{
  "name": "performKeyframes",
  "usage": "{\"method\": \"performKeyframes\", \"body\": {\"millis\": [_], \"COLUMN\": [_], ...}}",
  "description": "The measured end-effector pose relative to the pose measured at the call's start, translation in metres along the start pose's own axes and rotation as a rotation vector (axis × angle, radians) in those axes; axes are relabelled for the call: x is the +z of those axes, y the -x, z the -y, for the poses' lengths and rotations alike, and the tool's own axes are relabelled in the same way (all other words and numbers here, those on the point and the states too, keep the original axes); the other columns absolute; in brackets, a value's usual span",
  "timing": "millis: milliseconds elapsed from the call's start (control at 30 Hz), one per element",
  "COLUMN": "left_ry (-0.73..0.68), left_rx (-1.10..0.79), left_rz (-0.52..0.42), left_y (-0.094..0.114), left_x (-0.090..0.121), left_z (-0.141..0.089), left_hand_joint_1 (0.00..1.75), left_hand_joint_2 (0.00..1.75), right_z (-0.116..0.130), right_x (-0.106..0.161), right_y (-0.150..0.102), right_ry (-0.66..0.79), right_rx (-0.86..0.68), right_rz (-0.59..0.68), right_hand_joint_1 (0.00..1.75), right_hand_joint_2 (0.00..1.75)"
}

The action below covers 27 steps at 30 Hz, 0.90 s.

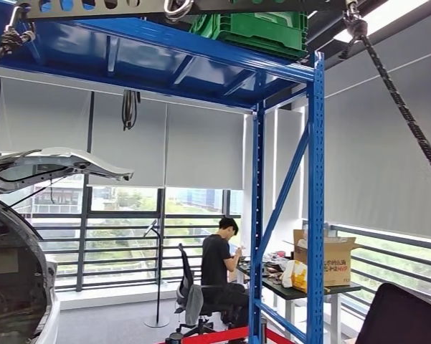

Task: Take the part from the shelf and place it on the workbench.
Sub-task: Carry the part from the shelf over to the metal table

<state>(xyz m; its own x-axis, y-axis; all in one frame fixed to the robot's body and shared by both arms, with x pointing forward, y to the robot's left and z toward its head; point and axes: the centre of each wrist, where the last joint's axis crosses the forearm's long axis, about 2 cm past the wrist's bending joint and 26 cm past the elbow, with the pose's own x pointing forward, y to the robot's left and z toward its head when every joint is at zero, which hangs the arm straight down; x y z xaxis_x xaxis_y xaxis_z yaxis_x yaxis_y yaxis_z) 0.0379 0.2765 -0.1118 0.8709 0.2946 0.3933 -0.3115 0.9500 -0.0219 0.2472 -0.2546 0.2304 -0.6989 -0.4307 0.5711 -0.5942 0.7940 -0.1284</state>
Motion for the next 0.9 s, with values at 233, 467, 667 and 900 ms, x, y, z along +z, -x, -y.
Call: {"method": "performKeyframes", "body": {"millis": [233,467,667,900], "left_ry": [-0.076,-0.115,-0.136,-0.167], "left_rx": [0.037,0.050,0.060,0.031], "left_rz": [-0.126,-0.116,-0.076,-0.070], "left_y": [0.002,0.002,-0.004,-0.006], "left_x": [0.000,0.000,-0.001,-0.001], "left_z": [-0.010,-0.023,-0.031,-0.045], "left_hand_joint_1": [0.00,0.00,0.00,0.00], "left_hand_joint_2": [1.75,1.75,1.75,1.75], "right_z": [0.006,0.012,0.005,-0.010], "right_x": [0.008,0.013,0.005,-0.001], "right_y": [-0.008,-0.012,-0.010,-0.002], "right_ry": [0.011,0.020,0.014,-0.006], "right_rx": [0.020,0.034,0.037,-0.017], "right_rz": [0.007,0.004,-0.004,0.015], "right_hand_joint_1": [1.75,1.75,1.75,1.75], "right_hand_joint_2": [1.75,1.75,1.75,1.75]}}
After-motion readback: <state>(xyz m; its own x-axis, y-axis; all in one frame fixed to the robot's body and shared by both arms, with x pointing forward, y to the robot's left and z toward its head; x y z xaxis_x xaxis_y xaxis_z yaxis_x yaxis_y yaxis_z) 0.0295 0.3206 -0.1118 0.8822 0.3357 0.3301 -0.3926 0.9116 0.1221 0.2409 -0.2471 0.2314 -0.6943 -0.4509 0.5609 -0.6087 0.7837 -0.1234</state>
